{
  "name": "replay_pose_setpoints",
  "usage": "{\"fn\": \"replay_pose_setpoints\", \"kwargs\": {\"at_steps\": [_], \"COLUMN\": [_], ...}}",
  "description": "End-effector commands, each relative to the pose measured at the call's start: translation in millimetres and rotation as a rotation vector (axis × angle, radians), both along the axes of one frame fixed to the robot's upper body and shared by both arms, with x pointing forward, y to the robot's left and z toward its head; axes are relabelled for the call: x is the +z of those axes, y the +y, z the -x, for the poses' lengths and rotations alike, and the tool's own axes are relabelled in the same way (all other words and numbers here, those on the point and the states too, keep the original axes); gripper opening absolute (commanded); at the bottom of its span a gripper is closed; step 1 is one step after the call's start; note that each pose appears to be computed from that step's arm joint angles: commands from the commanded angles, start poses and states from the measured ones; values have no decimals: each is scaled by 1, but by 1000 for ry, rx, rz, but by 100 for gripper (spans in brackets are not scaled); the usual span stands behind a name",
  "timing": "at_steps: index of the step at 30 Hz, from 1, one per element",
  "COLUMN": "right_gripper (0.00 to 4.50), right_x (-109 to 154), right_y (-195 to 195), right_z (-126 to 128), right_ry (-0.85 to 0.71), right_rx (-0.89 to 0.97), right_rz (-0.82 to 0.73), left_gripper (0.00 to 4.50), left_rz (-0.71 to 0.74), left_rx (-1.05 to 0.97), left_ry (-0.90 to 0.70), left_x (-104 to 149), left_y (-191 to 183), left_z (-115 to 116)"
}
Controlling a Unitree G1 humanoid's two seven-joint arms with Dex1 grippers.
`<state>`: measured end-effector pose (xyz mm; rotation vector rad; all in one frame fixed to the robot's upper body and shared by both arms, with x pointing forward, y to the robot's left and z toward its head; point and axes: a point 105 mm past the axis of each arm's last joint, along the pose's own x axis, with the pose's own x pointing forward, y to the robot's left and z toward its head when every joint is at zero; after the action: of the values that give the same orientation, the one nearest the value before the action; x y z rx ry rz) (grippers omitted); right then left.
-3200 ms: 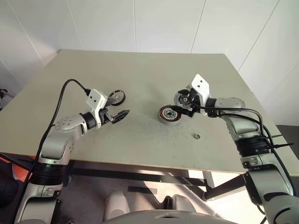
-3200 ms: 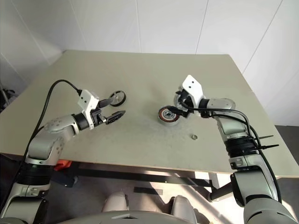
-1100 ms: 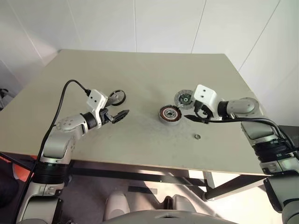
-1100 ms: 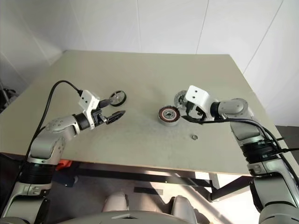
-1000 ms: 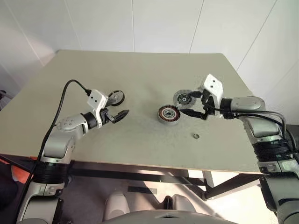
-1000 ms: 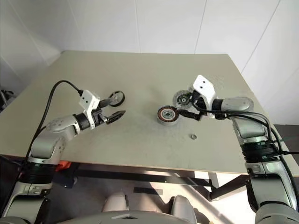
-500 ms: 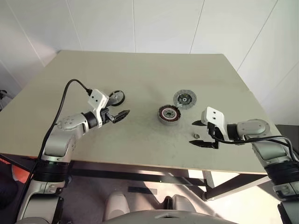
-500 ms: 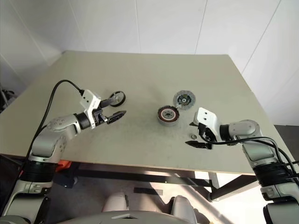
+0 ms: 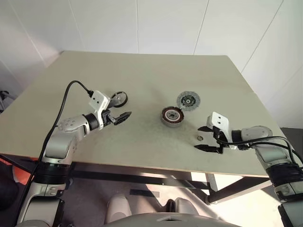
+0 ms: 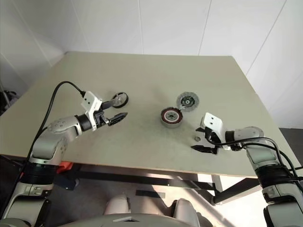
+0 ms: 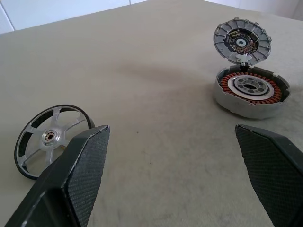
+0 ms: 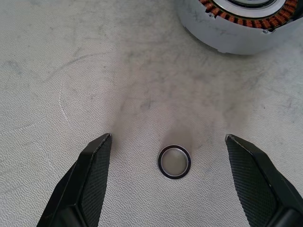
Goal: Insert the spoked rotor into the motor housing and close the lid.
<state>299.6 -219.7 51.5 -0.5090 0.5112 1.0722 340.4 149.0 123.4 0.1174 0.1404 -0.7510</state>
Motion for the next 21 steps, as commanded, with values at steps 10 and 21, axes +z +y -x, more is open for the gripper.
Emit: {"fn": "replay_pose_setpoints", "kwargs": {"at_steps": [10, 21], "right_gripper": [313, 253], "right_x": [3, 12], "right_y": [-19, -4], "right_z": [-8, -12], "right_ry": [18, 73], "right_rx": [-70, -104], "right_rz": [41, -1], "left_gripper": [450, 450], "left_rz": [-13, -21], "left_rx": [-7, -16], "left_ry": [-51, -59], "left_x": [12, 15], "left_y": [0, -3], "left_z": [-1, 2]}}
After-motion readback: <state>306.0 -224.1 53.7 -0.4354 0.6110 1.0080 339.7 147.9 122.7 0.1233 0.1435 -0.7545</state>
